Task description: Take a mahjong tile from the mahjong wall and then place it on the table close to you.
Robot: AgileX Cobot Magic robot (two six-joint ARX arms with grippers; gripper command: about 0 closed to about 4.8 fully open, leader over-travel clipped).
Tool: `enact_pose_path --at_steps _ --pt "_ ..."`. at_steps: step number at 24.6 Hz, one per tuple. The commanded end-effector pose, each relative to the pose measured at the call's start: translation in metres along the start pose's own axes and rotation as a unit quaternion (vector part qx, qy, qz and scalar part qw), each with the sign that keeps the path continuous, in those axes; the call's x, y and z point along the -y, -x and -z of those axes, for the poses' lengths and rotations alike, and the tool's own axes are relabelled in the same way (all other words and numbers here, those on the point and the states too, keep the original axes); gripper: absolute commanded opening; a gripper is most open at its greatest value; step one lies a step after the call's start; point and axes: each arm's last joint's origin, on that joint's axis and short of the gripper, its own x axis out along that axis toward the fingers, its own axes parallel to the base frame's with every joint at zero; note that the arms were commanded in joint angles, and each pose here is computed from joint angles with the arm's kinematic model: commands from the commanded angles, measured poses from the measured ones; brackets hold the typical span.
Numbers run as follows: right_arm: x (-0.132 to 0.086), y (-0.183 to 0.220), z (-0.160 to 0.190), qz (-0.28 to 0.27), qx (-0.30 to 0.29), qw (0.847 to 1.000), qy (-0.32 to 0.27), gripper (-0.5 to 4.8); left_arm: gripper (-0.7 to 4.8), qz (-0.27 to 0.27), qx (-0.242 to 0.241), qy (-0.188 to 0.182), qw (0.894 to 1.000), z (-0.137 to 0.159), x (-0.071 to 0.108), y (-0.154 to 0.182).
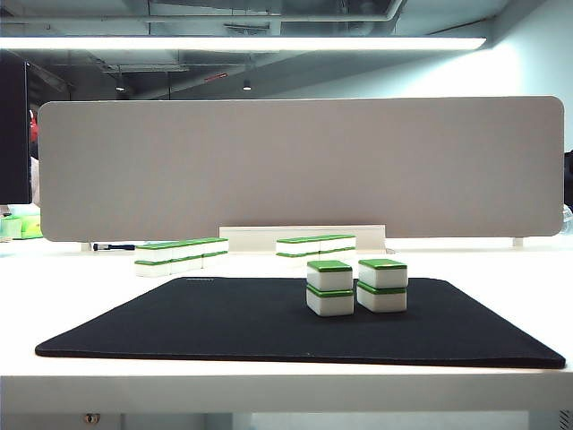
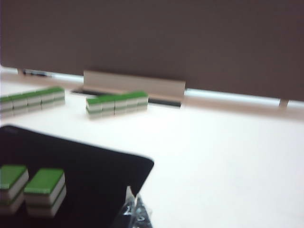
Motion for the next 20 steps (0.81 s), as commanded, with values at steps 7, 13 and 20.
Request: enact_pose_path --at_steps 7,13,20 --pt "-0.001 0.002 0.018 -0.002 -0.088 0.996 -0.014 -0.01 0.44 0.0 -0.005 -0.002 1.0 0.001 0.0 0.0" --pt "-0.001 0.002 0.02 0.0 -0.101 0.995 -0.018 -0.01 0.44 0.001 -0.005 -0.002 1.0 0.001 0.0 0.0" --pt "0.004 0.003 0.022 0.09 -0.111 0.988 -0.054 -0.01 0.44 0.0 -0.005 -0.002 1.0 0.001 0.0 0.0"
